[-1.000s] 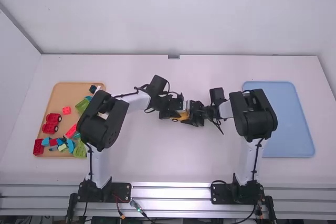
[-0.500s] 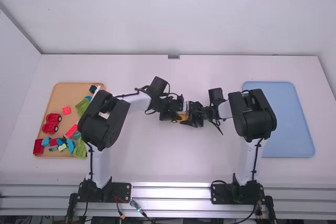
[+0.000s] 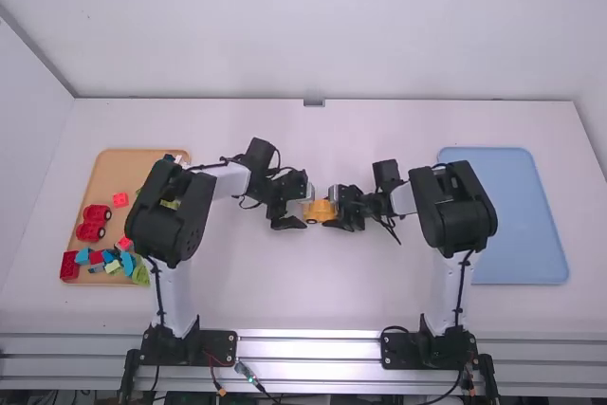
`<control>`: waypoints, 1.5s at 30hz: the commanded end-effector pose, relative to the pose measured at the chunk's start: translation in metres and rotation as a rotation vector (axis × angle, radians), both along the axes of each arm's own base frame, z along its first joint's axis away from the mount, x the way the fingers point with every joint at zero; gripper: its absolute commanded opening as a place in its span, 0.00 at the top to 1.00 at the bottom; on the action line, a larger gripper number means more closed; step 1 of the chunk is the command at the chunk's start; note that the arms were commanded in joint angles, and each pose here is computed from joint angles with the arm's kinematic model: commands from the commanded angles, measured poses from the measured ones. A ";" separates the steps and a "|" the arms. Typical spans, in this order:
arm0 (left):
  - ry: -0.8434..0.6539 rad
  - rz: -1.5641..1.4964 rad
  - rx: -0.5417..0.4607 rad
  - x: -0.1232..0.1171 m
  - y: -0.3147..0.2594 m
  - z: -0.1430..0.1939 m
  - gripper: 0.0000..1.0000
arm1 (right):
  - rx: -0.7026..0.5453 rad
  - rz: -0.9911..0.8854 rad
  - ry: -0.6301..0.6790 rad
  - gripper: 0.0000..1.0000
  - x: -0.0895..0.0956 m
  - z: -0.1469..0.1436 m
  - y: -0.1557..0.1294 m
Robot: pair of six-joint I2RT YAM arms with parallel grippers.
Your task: Assemble lego blocks to make yellow taxi
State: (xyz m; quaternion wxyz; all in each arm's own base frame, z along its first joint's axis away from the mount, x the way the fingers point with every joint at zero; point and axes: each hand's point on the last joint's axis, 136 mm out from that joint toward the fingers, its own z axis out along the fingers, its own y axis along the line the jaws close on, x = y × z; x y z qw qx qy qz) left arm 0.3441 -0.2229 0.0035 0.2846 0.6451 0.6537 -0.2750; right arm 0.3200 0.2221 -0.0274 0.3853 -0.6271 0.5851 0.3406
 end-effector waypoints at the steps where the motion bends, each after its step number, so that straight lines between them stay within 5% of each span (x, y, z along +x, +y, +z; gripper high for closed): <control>1: -0.015 -0.025 -0.101 0.001 -0.004 0.018 0.01 | -0.043 -0.016 0.020 0.62 -0.003 -0.013 -0.005; 13: 0.055 0.003 -0.350 0.013 0.011 0.071 0.01 | -0.042 -0.016 0.017 0.62 -0.003 -0.013 -0.005; 16: 0.083 0.023 -0.337 0.019 0.016 0.081 0.01 | -0.042 -0.015 0.017 0.62 -0.003 -0.013 -0.005; 20: 0.079 -0.011 -0.269 0.020 0.016 0.092 0.19 | -0.042 -0.016 0.017 0.62 -0.003 -0.013 -0.005; 21: 0.078 -0.015 -0.267 0.019 0.015 0.093 0.18 | -0.042 -0.016 0.017 0.62 -0.003 -0.013 -0.005; 22: 0.069 -0.046 -0.252 0.016 0.013 0.097 0.01 | -0.042 -0.016 0.017 0.62 -0.003 -0.013 -0.005; 45: 0.101 0.039 -0.123 0.021 -0.013 0.068 0.01 | -0.039 -0.025 0.025 0.62 -0.002 -0.013 -0.005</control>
